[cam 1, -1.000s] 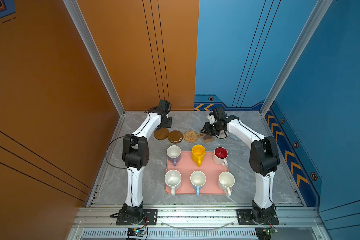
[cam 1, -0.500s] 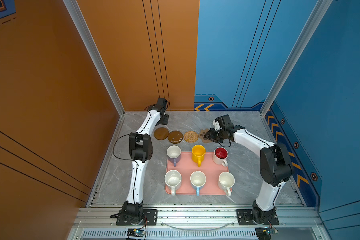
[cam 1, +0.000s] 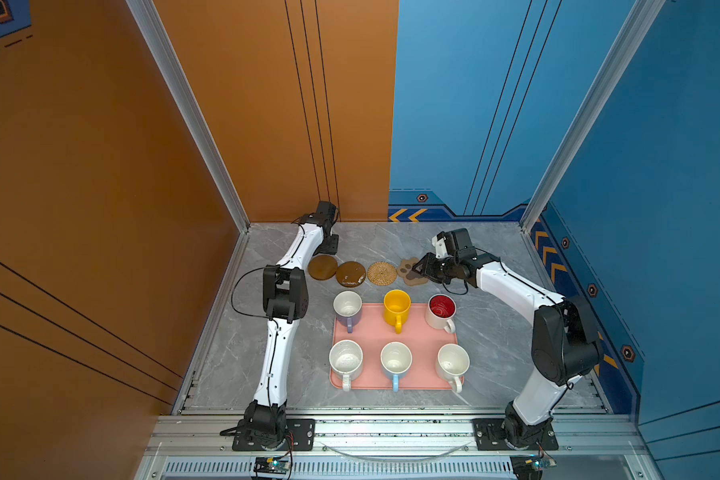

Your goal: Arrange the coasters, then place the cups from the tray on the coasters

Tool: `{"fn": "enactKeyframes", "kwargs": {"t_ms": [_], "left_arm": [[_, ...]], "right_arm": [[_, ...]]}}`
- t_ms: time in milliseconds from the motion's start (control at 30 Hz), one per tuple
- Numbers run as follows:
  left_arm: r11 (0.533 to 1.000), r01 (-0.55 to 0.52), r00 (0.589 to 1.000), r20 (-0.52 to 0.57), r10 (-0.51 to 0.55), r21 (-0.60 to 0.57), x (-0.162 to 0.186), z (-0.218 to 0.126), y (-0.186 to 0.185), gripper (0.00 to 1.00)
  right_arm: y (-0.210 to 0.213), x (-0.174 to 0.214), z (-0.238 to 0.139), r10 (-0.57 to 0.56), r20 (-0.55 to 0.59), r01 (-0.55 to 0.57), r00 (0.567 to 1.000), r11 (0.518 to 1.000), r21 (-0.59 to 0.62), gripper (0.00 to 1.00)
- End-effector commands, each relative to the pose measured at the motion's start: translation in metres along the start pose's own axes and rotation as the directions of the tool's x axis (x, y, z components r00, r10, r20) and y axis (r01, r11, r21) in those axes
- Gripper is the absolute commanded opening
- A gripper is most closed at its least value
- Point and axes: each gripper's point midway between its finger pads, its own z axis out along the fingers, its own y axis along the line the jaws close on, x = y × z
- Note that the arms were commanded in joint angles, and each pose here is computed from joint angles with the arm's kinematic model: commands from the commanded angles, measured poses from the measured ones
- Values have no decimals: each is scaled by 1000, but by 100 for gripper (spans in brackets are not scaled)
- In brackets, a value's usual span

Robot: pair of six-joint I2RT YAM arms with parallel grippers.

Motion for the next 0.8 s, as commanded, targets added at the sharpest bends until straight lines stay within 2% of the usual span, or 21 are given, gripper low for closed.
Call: {"fn": "enactKeyframes", "kwargs": {"t_ms": [0,533,767], "left_arm": [[1000,-12,998,-63,13,6,17,13,3,50],[1000,1,992,-124,2,27,35,30,1,49],[999,4,982,-187,4,42,52,32,-2,48]], "right_arm": [[-1,-3,-5,15,25,-15,1000,1000,-1,33],[-2,1,-7,36,38,-36,999,999,-15,32],[0,2,-7,34,37,-33,999,999,-21,32]]}}
